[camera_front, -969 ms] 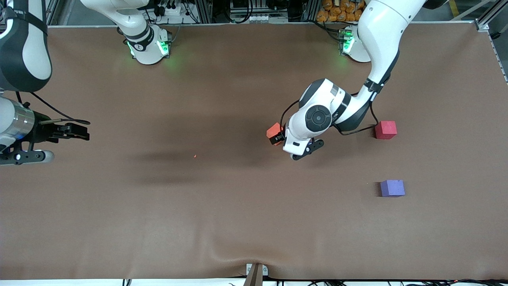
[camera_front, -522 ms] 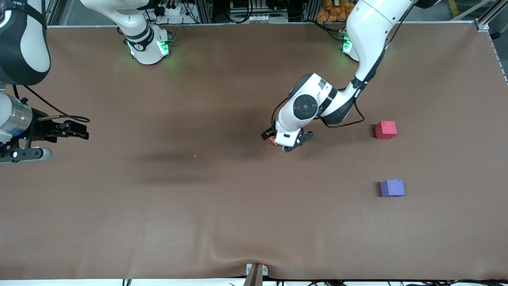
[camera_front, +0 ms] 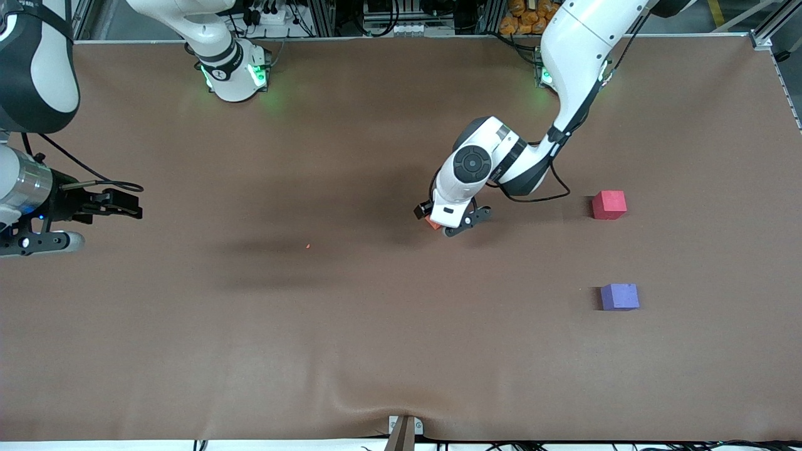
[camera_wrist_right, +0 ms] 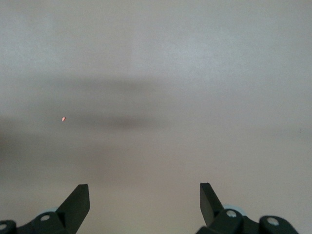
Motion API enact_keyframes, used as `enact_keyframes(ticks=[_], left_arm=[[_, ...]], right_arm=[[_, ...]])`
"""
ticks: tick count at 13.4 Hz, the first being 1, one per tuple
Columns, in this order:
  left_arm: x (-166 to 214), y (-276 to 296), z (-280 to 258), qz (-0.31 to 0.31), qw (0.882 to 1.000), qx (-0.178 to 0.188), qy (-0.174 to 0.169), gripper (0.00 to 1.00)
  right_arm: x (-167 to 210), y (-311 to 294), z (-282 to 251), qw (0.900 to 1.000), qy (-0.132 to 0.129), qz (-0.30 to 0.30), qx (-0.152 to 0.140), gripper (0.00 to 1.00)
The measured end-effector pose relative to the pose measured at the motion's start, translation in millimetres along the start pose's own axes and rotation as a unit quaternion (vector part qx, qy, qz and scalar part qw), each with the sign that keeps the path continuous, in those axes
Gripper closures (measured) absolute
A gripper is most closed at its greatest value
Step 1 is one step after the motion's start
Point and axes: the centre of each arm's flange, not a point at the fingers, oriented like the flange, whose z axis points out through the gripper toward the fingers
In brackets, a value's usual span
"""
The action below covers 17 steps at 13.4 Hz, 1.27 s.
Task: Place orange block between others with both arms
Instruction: 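Lower the left gripper and grasp the orange cube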
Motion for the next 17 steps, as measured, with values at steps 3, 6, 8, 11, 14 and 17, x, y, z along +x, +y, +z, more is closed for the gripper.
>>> enact_keyframes(ticks=[3, 6, 8, 11, 14, 17], left_arm=[[-0.8, -1.1, 4.9, -0.004, 1.000, 0.000, -0.001, 0.00], [-0.1, -1.4, 5.5, -0.005, 1.000, 0.000, -0.001, 0.00], [0.0, -1.4, 5.5, -0.005, 1.000, 0.000, -0.001, 0.19], [-1.2, -0.3, 4.0, 0.005, 1.000, 0.001, 0.008, 0.42], [-2.6, 0.6, 2.5, 0.020, 1.000, 0.004, 0.019, 0.48], [8.5, -2.4, -0.6, 0.014, 1.000, 0.004, 0.021, 0.48]], right_arm=[[-0.2, -0.7, -5.6, 0.999, 0.006, 0.039, 0.000, 0.00], [-0.3, -0.7, -7.5, 0.999, 0.008, 0.048, 0.000, 0.00], [-0.3, -0.7, -7.5, 0.999, 0.007, 0.050, 0.000, 0.00], [-0.4, -0.7, -7.4, 0.999, 0.007, 0.051, 0.000, 0.00], [-0.5, -0.8, -7.3, 0.999, 0.007, 0.051, 0.000, 0.00], [-0.5, -0.8, -7.3, 0.999, 0.006, 0.051, 0.000, 0.00]])
